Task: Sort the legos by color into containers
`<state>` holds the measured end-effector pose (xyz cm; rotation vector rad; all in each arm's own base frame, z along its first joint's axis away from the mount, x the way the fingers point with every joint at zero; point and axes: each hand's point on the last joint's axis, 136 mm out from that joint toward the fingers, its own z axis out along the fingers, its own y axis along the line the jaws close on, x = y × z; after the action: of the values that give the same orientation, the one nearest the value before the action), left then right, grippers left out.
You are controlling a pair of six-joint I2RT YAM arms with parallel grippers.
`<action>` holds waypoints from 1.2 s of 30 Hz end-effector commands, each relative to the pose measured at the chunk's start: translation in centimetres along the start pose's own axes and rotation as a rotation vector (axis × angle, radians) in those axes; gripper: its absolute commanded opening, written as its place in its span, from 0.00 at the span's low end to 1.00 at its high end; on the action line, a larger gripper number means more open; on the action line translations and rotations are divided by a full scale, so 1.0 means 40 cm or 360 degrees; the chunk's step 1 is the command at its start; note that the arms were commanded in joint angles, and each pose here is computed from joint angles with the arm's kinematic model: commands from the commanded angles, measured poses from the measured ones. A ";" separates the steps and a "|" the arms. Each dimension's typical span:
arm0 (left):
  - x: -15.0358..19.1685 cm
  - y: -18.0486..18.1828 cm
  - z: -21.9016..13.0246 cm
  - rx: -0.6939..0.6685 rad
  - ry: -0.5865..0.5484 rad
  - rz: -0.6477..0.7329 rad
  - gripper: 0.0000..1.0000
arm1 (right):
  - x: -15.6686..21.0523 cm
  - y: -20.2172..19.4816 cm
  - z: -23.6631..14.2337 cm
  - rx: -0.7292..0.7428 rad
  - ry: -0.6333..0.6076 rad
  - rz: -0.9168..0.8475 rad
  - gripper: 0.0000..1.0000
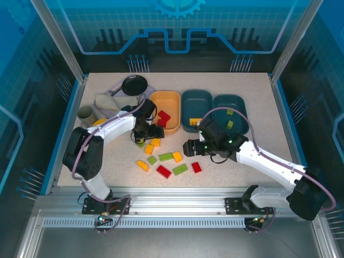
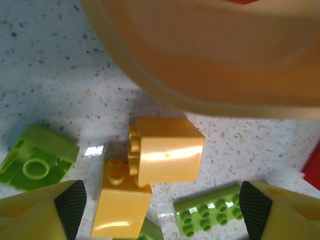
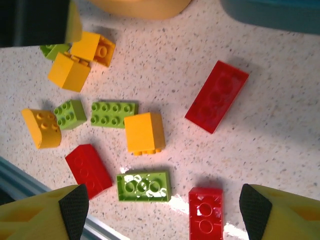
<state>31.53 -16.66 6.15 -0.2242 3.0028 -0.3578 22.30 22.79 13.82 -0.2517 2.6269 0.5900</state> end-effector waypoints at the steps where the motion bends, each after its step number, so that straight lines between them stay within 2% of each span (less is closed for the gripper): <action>1: -0.035 -0.024 0.013 -0.0004 -0.0043 0.0114 0.82 | -0.020 0.013 -0.030 -0.0014 -0.0093 0.0050 0.82; 7: -0.023 -0.020 0.056 -0.0120 -0.0016 0.0156 0.69 | -0.024 0.002 -0.047 0.0023 -0.0123 0.0070 0.82; 12: -0.006 0.001 0.092 -0.0222 0.0001 0.0151 0.66 | -0.023 0.006 -0.049 0.0017 -0.0111 0.0075 0.82; 18: -0.011 -0.005 0.111 -0.0291 -0.0016 0.0185 0.47 | -0.025 0.005 -0.048 0.0017 -0.0109 0.0083 0.81; 21: -0.014 0.000 0.104 -0.0336 -0.0034 0.0191 0.42 | -0.030 0.008 -0.050 0.0012 -0.0116 0.0084 0.81; 25: -0.021 -0.008 0.023 -0.0348 -0.0136 0.0182 0.40 | -0.052 0.008 -0.071 0.0031 -0.0159 0.0081 0.81; 28: -0.010 -0.014 -0.080 -0.0341 -0.0186 0.0119 0.38 | -0.088 -0.001 -0.114 0.0056 -0.0245 0.0109 0.80; 32: 0.006 -0.051 -0.199 -0.0262 -0.0225 0.0073 0.38 | -0.151 -0.035 -0.184 0.0065 -0.0449 0.0264 0.79; 36: -0.053 -0.152 -0.268 -0.0054 -0.0311 0.0079 0.39 | -0.216 -0.063 -0.224 0.0036 -0.0698 0.0396 0.80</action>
<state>33.12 -18.65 16.55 -0.1538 2.8019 -0.1988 25.59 18.35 22.08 0.0775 2.3665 0.6009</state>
